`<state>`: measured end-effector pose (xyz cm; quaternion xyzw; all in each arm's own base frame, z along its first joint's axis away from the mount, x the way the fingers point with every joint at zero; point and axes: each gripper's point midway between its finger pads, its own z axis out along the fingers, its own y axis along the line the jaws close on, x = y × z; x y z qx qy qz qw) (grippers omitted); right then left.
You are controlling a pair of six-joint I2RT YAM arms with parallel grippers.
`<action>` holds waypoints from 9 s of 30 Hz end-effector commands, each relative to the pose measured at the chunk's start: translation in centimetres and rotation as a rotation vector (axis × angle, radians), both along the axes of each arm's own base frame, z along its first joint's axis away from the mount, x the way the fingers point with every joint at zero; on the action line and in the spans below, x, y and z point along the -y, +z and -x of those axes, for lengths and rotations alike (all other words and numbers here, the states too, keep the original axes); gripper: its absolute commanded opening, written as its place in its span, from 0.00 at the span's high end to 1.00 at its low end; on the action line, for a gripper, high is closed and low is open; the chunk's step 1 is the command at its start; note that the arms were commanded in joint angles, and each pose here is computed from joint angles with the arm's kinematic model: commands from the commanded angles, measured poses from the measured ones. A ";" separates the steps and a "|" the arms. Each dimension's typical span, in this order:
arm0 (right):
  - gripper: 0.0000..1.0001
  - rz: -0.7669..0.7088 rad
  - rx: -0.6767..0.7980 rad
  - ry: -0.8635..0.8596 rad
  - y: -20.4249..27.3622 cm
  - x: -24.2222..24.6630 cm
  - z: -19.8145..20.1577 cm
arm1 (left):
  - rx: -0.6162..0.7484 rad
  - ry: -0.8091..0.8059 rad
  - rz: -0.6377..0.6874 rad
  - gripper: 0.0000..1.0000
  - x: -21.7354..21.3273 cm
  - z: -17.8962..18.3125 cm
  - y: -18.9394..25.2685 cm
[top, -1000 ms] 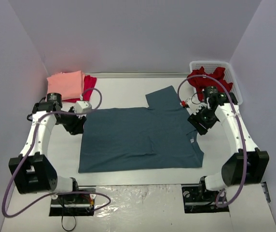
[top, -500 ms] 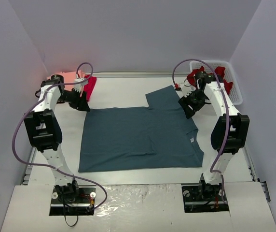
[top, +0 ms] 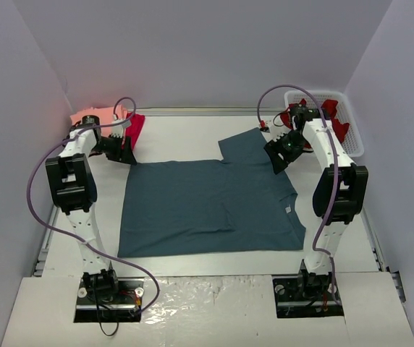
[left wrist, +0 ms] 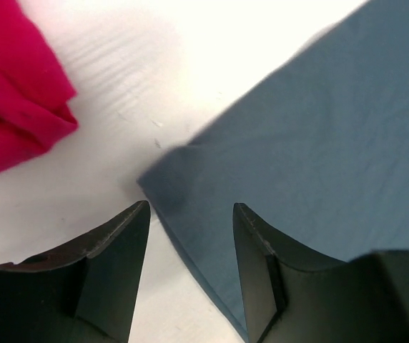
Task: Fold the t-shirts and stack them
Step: Grap the side of the flattened tshirt furthest away from the robot with both arms, then fold the other side of the tshirt into a rectangle
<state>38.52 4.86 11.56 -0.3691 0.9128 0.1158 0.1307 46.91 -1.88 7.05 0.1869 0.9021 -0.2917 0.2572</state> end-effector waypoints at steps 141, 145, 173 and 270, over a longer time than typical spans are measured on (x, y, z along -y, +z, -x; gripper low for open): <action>0.50 -0.385 0.239 -0.493 -10.0 -6.0 -24.7 | -0.001 -0.017 -0.166 0.98 0.1 0.7 -2.9; 0.54 -0.361 0.254 -0.506 -10.0 -5.5 -24.9 | -0.006 -0.021 -0.165 0.98 0.1 0.8 -3.0; 0.92 -0.295 0.303 -0.583 -10.5 -2.9 -26.1 | -0.001 -0.053 -0.195 0.98 1.0 0.9 -3.1; 1.00 -0.176 0.345 -0.479 10.2 0.6 -8.1 | 0.183 -0.113 -0.173 0.98 -0.4 7.1 6.8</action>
